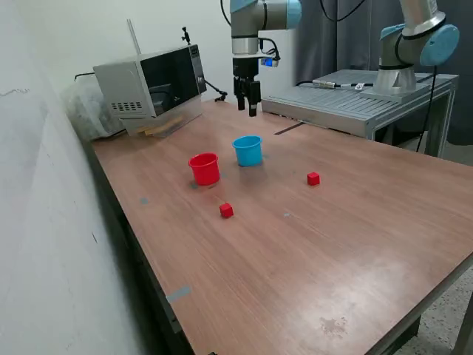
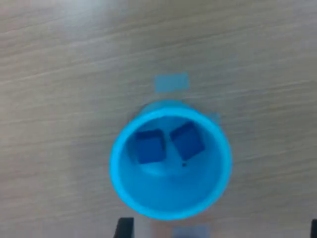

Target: Place red objects in the red bin, and blue objects in the blue bin.

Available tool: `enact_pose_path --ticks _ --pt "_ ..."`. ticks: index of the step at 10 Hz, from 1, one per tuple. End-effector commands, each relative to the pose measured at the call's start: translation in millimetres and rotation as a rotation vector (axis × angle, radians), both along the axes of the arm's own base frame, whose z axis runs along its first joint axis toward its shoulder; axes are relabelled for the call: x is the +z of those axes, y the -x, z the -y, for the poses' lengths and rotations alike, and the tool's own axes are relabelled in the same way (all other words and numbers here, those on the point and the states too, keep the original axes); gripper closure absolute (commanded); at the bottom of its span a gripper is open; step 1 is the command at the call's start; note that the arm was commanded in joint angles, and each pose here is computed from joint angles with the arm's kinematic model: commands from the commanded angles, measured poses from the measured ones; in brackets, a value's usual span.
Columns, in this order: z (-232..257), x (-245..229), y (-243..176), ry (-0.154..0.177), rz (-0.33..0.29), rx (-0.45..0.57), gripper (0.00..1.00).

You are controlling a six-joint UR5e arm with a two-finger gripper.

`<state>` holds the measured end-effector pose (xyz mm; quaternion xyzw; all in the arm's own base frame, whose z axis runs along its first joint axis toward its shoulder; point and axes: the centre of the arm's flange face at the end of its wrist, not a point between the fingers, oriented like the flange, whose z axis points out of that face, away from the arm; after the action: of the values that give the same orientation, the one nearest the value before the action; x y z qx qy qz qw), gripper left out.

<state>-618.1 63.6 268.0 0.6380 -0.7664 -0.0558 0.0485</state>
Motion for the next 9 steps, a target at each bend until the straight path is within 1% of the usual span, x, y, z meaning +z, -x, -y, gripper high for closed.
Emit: enact_pose_path --ticks 1,2,3,4,5,6,7,8,9 --pt "74 92 -46 -0.009 -0.015 0.134 0.00" --pt "98 112 -60 -0.010 -0.023 0.171 0.00" --pt "131 116 -75 -0.004 -0.003 0.225 0.00" --pt "167 114 -89 0.003 0.004 0.264 0.00" --pt "194 114 -97 0.012 0.000 0.268 0.00" --pt "217 109 -100 0.023 0.003 0.260 0.00" --pt "226 90 -89 0.032 0.017 0.218 0.00" --pt "229 61 -70 0.040 0.019 0.165 0.00" --pt "232 30 -58 0.043 0.032 0.143 0.00"
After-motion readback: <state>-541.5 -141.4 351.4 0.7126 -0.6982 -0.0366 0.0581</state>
